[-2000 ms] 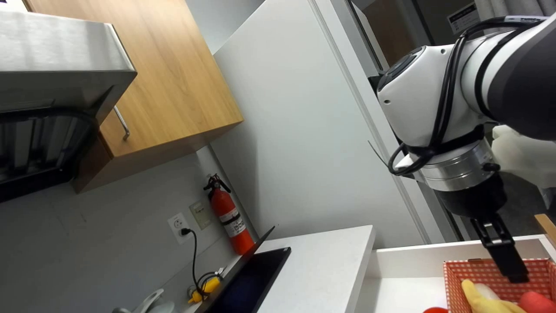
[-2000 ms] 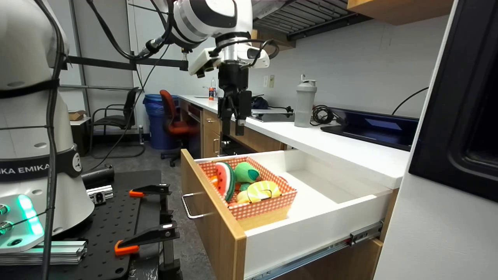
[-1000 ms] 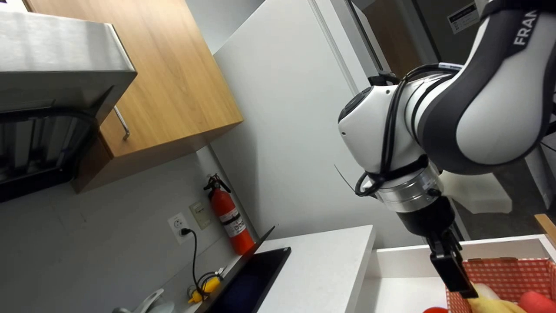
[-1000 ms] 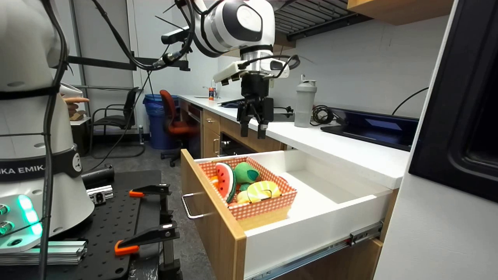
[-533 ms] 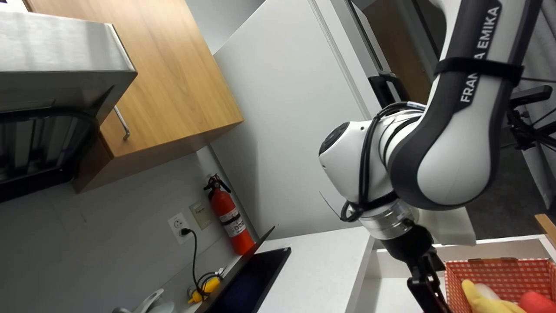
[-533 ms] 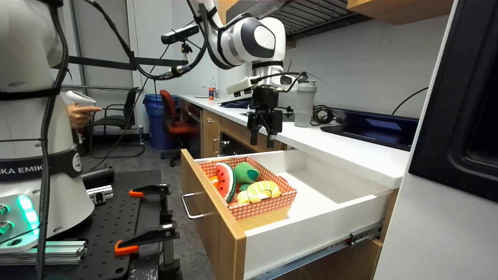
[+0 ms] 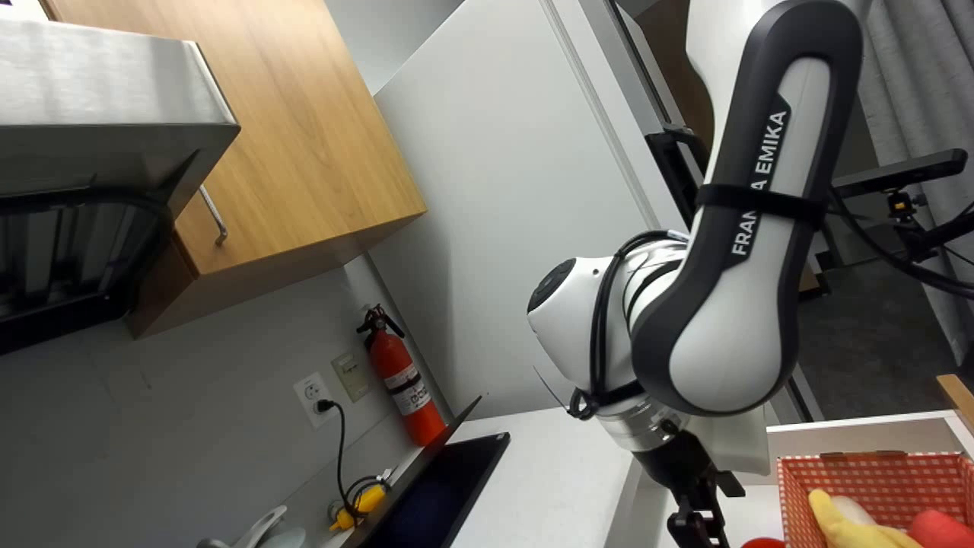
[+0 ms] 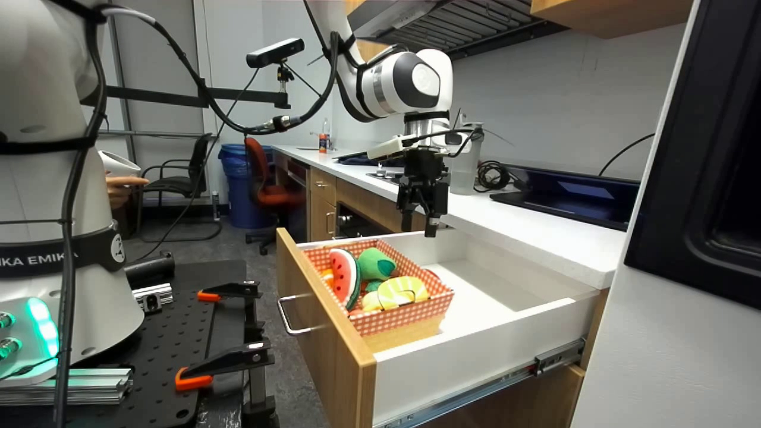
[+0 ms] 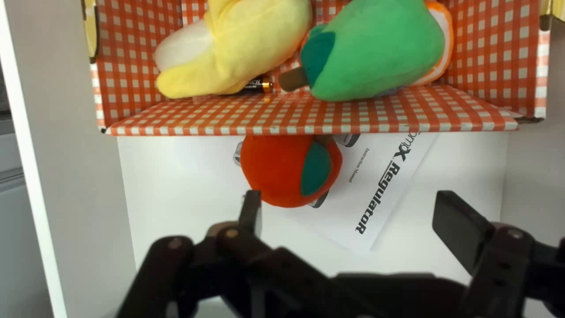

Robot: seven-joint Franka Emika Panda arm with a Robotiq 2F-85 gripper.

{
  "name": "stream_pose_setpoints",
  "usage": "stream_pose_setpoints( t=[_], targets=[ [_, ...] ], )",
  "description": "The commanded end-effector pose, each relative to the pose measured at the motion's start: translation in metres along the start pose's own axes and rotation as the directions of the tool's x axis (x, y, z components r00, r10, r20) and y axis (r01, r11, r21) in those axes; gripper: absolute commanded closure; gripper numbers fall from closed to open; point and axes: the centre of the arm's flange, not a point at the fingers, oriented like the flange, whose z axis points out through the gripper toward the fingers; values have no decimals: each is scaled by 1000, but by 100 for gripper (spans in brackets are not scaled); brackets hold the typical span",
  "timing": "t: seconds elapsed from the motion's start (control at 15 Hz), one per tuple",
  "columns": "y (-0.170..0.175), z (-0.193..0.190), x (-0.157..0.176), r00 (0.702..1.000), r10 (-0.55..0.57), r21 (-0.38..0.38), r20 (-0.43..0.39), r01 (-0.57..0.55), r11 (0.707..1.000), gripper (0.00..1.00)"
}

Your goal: Pick up the two plush toys from the drawer, put them in the toy basket and close the top drawer.

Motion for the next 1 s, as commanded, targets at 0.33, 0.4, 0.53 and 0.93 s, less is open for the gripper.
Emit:
stream_pose_setpoints(
  t=[0.33, 0.4, 0.53, 0.93],
  targets=[
    [-6, 4, 24, 999, 52, -50, 3, -52, 997, 1],
    [-6, 4, 24, 999, 53, -53, 4, -53, 997, 1],
    [-6, 4, 25, 999, 51, -60, 3, -51, 997, 1],
    [-3, 7, 17, 999, 35, -21, -1, -35, 999, 0]
  ],
)
